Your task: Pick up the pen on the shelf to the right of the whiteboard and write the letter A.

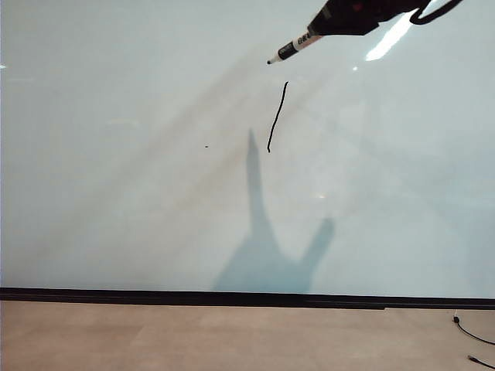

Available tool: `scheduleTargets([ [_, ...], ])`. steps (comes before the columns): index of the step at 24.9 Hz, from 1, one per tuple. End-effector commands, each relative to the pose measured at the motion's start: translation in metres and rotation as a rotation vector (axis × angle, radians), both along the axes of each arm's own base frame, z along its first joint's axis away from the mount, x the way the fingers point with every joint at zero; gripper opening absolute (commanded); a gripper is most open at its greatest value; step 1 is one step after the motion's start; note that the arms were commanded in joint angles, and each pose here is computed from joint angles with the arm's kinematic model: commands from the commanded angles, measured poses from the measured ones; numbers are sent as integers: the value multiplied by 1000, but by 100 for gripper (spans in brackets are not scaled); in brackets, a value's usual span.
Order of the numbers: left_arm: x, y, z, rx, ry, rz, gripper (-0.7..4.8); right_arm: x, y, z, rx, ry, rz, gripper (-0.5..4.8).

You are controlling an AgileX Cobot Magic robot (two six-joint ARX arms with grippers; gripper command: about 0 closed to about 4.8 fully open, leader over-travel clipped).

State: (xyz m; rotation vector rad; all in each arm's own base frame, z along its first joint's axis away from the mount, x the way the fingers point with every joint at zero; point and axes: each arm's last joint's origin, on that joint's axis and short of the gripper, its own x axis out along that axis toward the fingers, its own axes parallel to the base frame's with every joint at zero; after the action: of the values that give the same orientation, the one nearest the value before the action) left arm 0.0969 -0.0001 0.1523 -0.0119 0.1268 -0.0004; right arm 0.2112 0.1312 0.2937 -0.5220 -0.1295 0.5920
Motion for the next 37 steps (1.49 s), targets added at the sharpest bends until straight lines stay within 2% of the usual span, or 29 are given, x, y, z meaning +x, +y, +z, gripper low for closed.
scheduleTargets([
  [1,0,0,2,4,-11,-4,-4,-7,1,-9,195,20,-1,-9],
  [9,0,0,2,4,-11,-4,-4,-10,-7,-49,727,47,-72,-9],
  [11,0,0,2,4,-11,-4,-5,-3,-3,-55,772,65,-47,-9],
  [15,0,0,2,4,-12,-4,-5,11,4,-66,792,112,-24,-9],
  [25,0,0,2,4,-11,-5,-5,30,7,-62,769,126,-24,-9],
  [37,0,0,2,3,-11,-4,-5,32,5,-65,759,142,-51,-9],
])
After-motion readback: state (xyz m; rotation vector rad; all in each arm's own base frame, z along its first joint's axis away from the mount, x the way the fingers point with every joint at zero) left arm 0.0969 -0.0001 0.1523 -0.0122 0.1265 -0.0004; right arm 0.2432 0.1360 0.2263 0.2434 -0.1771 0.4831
